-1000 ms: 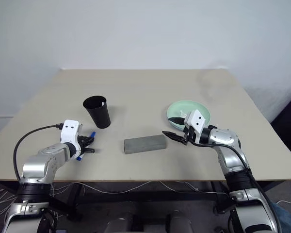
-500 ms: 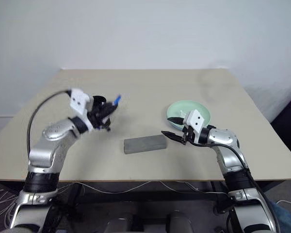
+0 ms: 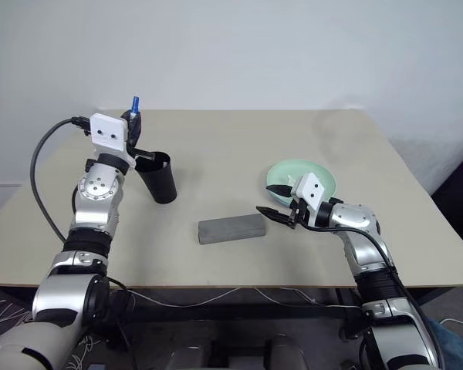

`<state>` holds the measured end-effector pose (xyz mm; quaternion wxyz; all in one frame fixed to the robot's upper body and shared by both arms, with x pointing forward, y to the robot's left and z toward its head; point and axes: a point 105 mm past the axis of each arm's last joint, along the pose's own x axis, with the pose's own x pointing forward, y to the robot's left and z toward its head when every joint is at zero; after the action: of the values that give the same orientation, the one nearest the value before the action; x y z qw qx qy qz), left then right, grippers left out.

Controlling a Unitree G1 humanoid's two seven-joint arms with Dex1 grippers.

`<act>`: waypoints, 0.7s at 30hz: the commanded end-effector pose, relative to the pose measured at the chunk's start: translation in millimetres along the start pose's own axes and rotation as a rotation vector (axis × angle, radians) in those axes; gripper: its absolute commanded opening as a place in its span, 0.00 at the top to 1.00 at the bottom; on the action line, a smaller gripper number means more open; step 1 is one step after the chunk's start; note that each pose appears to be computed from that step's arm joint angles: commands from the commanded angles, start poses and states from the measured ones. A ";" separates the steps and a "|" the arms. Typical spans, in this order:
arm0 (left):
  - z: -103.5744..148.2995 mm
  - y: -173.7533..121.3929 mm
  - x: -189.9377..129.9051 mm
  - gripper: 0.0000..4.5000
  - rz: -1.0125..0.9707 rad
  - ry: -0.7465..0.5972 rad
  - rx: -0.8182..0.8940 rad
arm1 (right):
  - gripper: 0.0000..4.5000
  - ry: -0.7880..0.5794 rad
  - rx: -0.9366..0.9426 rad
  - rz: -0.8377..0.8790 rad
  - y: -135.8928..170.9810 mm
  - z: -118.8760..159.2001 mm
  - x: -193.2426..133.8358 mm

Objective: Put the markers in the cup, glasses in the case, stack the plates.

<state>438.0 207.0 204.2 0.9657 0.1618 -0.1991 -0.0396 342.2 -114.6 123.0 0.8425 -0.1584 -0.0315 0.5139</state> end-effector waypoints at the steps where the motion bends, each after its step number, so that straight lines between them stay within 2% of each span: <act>1: 17.1 1.9 10.0 0.97 0.018 -0.083 -0.003 | 0.33 -0.038 -0.050 -0.024 -8.9 16.8 -2.1; 8: 4.7 -10.7 11.0 0.97 -0.007 -0.051 -0.001 | 0.33 -0.034 -0.049 -0.028 -8.3 16.1 -4.5; 15: 2.7 -13.6 11.5 0.44 -0.006 -0.046 -0.003 | 0.33 -0.032 -0.050 -0.031 -8.1 15.9 -5.4; 21: 8.0 -13.9 12.8 0.44 -0.009 -0.068 -0.017 | 0.33 -0.034 -0.051 -0.028 -7.8 16.6 -3.7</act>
<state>445.4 195.4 179.7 0.9697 0.1550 -0.1827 -0.0485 342.6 -115.6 123.1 0.8454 -0.1584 -0.0305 0.5093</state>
